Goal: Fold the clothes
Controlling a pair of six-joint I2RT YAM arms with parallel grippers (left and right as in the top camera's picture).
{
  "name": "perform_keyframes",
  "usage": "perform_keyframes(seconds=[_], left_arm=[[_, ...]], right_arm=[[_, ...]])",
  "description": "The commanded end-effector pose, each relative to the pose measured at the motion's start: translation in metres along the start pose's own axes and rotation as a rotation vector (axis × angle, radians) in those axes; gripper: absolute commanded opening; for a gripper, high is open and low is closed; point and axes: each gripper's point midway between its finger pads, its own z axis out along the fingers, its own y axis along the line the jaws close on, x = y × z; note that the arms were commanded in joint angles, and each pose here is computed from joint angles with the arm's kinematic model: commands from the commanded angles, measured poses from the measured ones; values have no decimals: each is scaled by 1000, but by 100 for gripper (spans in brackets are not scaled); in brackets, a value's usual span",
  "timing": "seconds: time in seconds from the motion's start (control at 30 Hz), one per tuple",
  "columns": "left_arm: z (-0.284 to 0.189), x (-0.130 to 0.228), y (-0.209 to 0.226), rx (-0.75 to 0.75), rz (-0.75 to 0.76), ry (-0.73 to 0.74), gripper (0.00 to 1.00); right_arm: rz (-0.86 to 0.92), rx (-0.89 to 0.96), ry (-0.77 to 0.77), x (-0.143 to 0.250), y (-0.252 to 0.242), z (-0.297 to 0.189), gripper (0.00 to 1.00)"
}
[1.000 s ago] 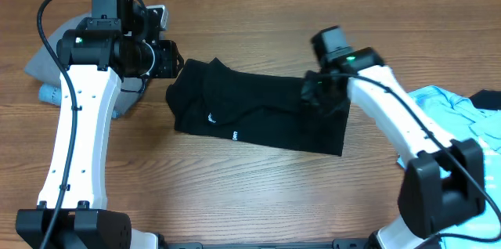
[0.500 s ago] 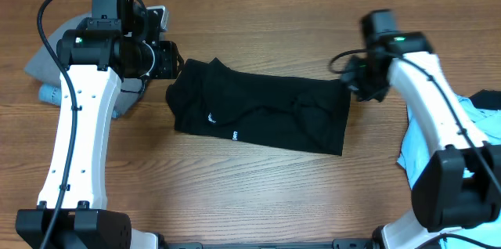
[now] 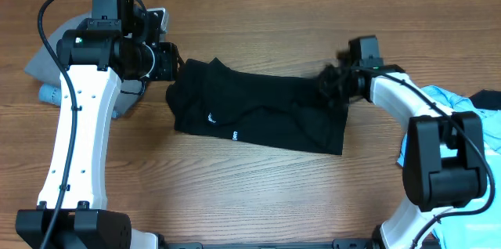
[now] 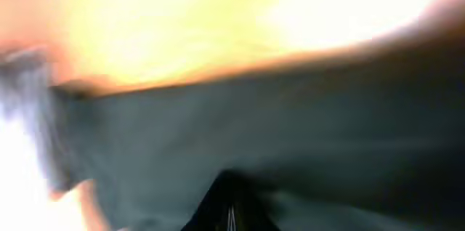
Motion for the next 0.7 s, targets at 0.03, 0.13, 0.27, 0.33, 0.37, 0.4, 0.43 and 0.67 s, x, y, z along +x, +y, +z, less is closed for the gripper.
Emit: perform_keyframes(seconds=[0.03,0.13,0.27,0.33,0.37,0.4,0.43,0.67], left_arm=[[-8,-4,-2,-5,36,-25,47],[-7,-3,-2,-5,35,-22,56],[-6,-2,-2,-2,33,-15,76],[-6,2,-9,34,36,1,70],[-6,5,-12,46,42,12,63],[-8,15,-15,43,40,47,64],[-10,21,-15,32,38,66,66],[-47,46,-8,-76,41,68,100]], right_arm=[[-127,-355,107,12,79,-26,4],[-116,-344,112,11,78,-32,4],[-97,-326,107,8,69,-40,4],[-99,-317,94,6,65,-46,4],[-104,-309,84,4,64,-49,4],[-148,-264,41,0,63,-56,4],[-163,-237,15,-3,63,-61,5],[-244,-71,-235,-27,86,-126,7]])
